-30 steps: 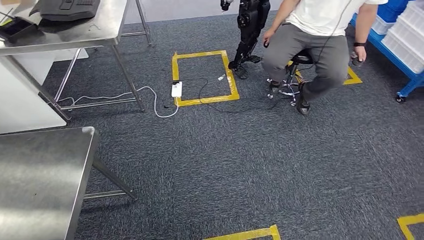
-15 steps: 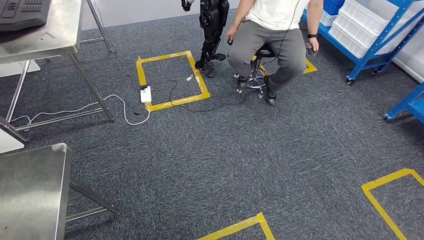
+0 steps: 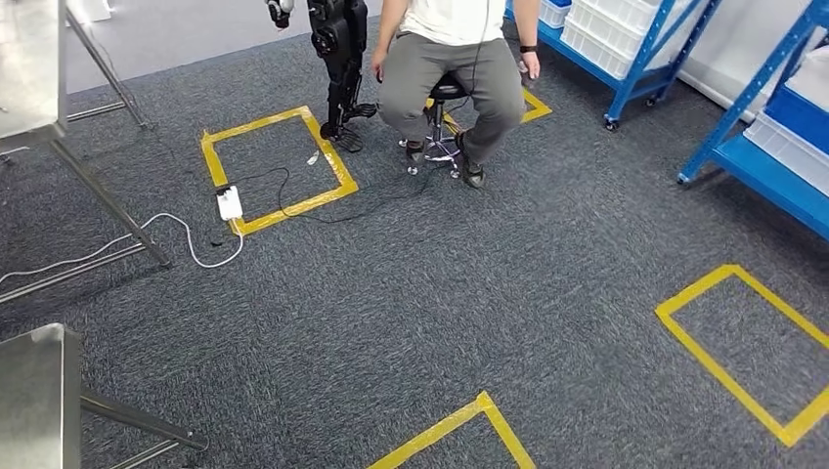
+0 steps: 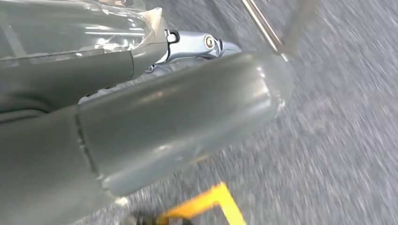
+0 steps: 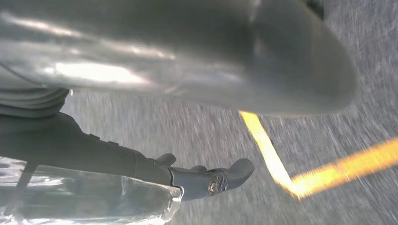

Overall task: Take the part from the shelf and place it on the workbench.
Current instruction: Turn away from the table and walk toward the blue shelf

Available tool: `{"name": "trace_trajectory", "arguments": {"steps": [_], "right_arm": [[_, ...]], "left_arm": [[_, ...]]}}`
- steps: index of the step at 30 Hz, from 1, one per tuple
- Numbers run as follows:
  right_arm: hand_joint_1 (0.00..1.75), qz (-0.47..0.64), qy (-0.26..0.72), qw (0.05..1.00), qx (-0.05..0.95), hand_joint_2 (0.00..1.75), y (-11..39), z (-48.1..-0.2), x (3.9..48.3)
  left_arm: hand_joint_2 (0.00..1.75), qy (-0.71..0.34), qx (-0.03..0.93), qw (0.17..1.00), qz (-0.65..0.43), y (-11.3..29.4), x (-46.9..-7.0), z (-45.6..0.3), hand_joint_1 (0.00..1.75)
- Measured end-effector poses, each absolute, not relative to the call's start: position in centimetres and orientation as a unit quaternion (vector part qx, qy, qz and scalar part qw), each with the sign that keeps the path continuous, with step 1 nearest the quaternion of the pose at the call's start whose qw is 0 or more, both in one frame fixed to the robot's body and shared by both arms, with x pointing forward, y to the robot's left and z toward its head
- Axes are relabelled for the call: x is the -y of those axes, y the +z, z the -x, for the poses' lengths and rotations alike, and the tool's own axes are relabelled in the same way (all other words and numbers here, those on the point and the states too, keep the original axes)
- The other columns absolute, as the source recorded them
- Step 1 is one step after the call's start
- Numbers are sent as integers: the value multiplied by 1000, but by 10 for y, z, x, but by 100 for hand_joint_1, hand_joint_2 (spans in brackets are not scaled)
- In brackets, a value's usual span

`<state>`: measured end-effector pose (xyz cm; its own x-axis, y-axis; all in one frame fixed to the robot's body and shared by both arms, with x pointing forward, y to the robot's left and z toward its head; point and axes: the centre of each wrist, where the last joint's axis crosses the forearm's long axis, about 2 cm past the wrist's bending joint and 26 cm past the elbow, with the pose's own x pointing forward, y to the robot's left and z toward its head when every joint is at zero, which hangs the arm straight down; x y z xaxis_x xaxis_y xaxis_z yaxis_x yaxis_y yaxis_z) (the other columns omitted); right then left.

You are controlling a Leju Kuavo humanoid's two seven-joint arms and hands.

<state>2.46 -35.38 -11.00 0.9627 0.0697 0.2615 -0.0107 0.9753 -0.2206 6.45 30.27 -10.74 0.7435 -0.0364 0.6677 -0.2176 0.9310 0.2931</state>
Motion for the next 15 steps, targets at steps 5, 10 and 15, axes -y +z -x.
{"name": "trace_trajectory", "arguments": {"steps": [5, 10, 15], "right_arm": [[0, 81, 20, 988, 130, 0, -110, -26, 352], [0, 76, 23, 989, 125, 0, -110, -29, 353], [0, 72, 23, 990, 120, 0, -110, -26, 351]], "left_arm": [[0, 55, 329, 933, -136, -109, -303, -59, 0], [0, 53, 278, 958, -53, -110, -301, -54, 0], [0, 34, 255, 966, -16, -110, -301, -52, 0]]}}
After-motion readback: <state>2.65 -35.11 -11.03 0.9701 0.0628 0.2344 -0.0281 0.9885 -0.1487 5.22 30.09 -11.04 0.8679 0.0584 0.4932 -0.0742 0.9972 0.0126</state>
